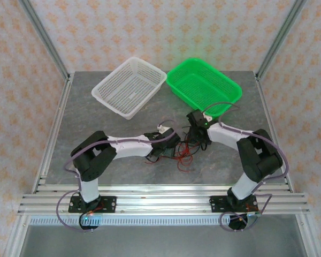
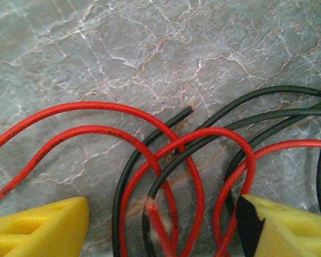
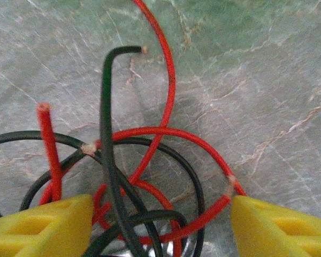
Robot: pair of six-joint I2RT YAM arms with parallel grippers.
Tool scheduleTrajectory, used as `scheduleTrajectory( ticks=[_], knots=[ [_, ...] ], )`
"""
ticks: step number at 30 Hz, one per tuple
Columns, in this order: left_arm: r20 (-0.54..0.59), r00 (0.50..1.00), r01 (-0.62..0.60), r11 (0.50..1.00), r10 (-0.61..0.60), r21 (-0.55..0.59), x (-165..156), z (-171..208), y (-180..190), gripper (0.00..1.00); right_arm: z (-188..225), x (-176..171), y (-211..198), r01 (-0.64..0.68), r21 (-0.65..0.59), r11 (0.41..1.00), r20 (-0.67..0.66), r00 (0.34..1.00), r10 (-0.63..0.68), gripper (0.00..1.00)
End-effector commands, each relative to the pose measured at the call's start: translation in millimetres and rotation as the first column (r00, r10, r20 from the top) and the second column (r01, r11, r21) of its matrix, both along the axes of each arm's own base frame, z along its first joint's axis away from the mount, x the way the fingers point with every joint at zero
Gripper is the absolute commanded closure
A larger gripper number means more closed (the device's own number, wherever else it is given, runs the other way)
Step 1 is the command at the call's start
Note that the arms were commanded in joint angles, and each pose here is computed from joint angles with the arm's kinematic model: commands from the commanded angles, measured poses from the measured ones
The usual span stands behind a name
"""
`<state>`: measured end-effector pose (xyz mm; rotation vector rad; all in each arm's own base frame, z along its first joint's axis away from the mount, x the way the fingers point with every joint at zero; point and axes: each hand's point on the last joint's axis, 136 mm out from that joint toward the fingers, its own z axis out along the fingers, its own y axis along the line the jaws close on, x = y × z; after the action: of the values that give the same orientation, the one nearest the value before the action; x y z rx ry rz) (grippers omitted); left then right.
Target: Untangle the cables
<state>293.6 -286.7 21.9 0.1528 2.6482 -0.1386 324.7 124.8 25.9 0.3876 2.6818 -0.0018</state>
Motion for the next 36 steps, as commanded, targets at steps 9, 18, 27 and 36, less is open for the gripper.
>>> scheduleTrajectory(
  ticks=[9,18,27,36],
  knots=[
    [-0.021,0.975,-0.217,0.969,0.221,0.12,-3.4,-41.4,78.7,0.25,-35.6,-23.2,-38.6,0.121,-0.026,0.992,-0.049,0.991,-0.122,0.36],
    [-0.031,0.932,-0.354,0.923,0.362,0.151,-25.0,-47.2,158.1,0.24,-27.6,-35.5,-67.3,0.209,0.012,0.978,-0.037,0.977,-0.209,0.37],
    [-0.012,0.924,-0.377,0.915,0.382,0.142,-26.5,-35.8,166.4,0.24,-26.0,-52.3,-68.2,0.216,0.03,0.976,-0.067,0.975,-0.213,0.83],
    [0.042,0.936,-0.349,0.937,0.348,0.001,-15.0,9.3,140.3,0.24,5.0,-66.1,-62.7,0.203,0.127,0.971,-0.02,0.979,-0.202,0.84]
  ],
)
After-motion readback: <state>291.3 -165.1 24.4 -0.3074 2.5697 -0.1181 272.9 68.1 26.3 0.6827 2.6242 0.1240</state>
